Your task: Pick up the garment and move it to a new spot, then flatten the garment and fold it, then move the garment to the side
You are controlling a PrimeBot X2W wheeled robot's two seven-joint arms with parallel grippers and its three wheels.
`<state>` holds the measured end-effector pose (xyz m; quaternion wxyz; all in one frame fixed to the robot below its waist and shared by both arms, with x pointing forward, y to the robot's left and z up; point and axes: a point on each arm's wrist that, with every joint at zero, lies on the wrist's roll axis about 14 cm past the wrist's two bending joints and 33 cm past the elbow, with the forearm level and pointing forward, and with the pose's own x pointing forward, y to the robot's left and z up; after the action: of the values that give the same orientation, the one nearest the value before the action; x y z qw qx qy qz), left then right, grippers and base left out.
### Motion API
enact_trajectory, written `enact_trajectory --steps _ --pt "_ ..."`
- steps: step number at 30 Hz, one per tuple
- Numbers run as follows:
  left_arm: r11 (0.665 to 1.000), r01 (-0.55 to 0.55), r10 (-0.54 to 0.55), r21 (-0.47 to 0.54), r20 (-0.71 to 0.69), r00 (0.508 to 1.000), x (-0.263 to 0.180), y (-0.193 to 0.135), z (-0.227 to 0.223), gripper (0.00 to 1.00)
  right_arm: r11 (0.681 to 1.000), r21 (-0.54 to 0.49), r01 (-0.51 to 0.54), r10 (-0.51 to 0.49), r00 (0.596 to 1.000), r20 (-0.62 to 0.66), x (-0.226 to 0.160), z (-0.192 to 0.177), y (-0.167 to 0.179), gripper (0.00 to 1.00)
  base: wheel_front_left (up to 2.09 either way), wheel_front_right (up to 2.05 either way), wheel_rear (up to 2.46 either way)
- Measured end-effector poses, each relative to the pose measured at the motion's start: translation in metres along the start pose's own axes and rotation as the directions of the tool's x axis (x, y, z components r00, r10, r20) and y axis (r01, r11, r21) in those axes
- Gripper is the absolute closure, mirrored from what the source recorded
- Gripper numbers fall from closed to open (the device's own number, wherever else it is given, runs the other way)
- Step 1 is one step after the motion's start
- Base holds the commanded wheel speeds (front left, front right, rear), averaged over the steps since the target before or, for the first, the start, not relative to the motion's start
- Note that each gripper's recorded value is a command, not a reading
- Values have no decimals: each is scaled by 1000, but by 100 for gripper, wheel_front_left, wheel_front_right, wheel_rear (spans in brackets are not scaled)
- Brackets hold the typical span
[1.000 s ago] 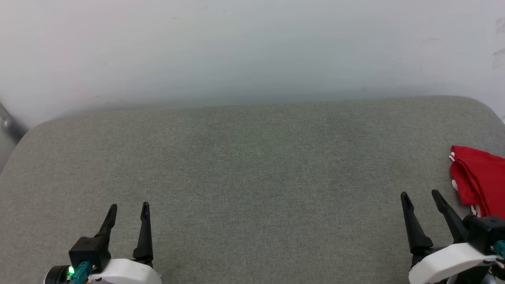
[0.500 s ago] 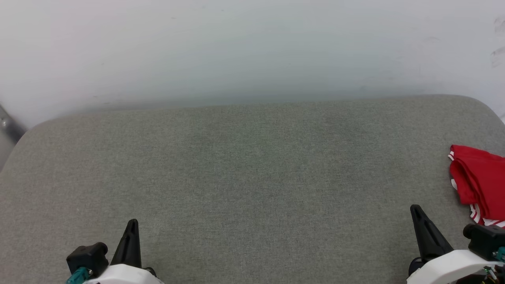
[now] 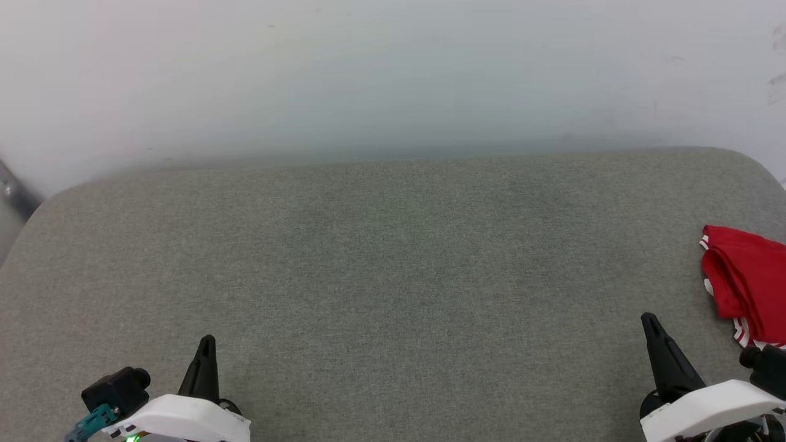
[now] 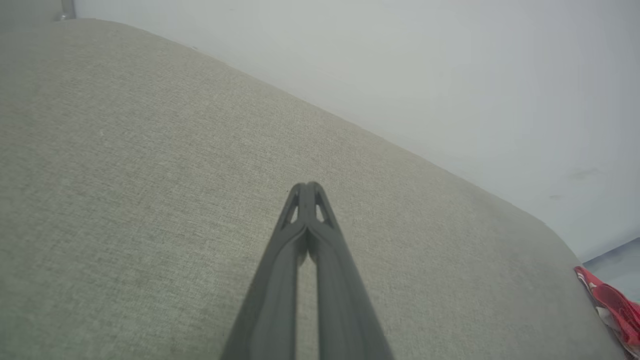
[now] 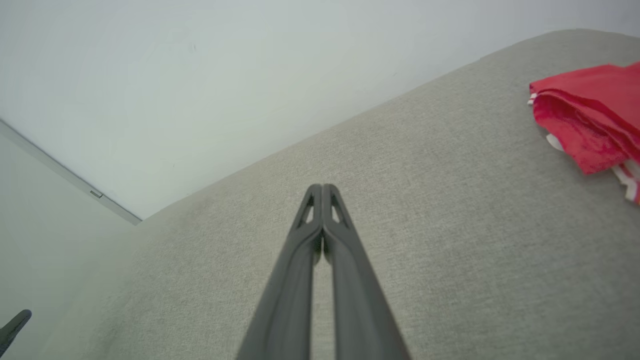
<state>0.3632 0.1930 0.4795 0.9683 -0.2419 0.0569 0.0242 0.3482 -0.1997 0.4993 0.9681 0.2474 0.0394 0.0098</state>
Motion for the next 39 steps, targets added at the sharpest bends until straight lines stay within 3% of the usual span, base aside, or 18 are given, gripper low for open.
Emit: enact_trajectory --steps 19,39 --pt "960 -17 8 -280 -34 999 6 2 -1 100 962 273 -4 0 1000 15 10 2 0 100 0 0 0" --pt "860 -1 -16 -510 -27 1000 13 -2 5 100 867 498 -14 -3 999 33 18 4 -1 100 0 0 0"
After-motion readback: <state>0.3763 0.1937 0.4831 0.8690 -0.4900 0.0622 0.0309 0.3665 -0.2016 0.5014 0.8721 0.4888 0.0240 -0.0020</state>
